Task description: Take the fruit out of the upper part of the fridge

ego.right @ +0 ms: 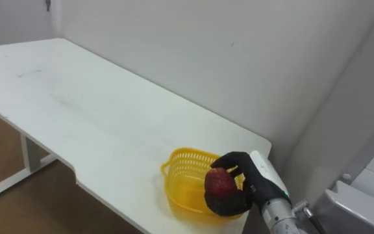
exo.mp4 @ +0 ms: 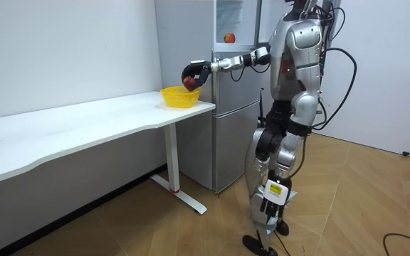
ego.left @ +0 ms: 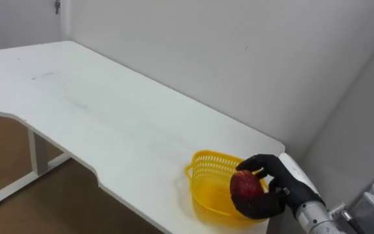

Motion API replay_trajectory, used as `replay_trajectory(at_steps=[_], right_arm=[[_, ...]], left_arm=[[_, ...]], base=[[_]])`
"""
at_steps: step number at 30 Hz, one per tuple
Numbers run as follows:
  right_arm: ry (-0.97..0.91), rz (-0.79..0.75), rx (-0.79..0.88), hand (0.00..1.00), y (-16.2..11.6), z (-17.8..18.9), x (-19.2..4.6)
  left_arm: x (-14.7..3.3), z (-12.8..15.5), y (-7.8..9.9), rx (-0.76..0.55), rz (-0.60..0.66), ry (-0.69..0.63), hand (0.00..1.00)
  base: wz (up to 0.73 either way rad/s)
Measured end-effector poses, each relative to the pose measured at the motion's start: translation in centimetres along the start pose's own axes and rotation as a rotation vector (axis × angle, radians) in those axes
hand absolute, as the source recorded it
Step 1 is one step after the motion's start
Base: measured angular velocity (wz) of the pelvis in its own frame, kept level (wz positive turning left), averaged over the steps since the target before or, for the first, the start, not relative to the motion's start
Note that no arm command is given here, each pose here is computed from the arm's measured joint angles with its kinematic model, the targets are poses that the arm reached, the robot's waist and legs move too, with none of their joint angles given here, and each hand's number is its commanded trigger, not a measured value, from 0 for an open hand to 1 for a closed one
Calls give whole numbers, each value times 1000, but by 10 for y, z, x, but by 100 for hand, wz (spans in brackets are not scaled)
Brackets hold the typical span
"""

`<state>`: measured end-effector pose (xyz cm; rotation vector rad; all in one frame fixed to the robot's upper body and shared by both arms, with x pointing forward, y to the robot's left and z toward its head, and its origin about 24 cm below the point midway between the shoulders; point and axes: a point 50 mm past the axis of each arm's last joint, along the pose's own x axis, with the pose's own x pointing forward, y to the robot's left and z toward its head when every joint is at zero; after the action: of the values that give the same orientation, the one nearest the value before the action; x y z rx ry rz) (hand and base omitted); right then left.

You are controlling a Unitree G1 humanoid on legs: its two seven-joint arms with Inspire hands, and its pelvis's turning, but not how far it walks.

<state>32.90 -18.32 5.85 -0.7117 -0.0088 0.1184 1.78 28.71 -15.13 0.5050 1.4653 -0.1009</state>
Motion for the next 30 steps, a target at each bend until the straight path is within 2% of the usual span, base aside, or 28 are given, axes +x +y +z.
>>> replay_trajectory(at_steps=[22,30], right_arm=[[12,5,39,0,-1,-1,2],[-25,16,127,0,-2,9,3]], left_arm=[[-1,-6,0,-20,3,30,0],[0,-5,0,-12,25,23,0]], base=[[0],[-3]])
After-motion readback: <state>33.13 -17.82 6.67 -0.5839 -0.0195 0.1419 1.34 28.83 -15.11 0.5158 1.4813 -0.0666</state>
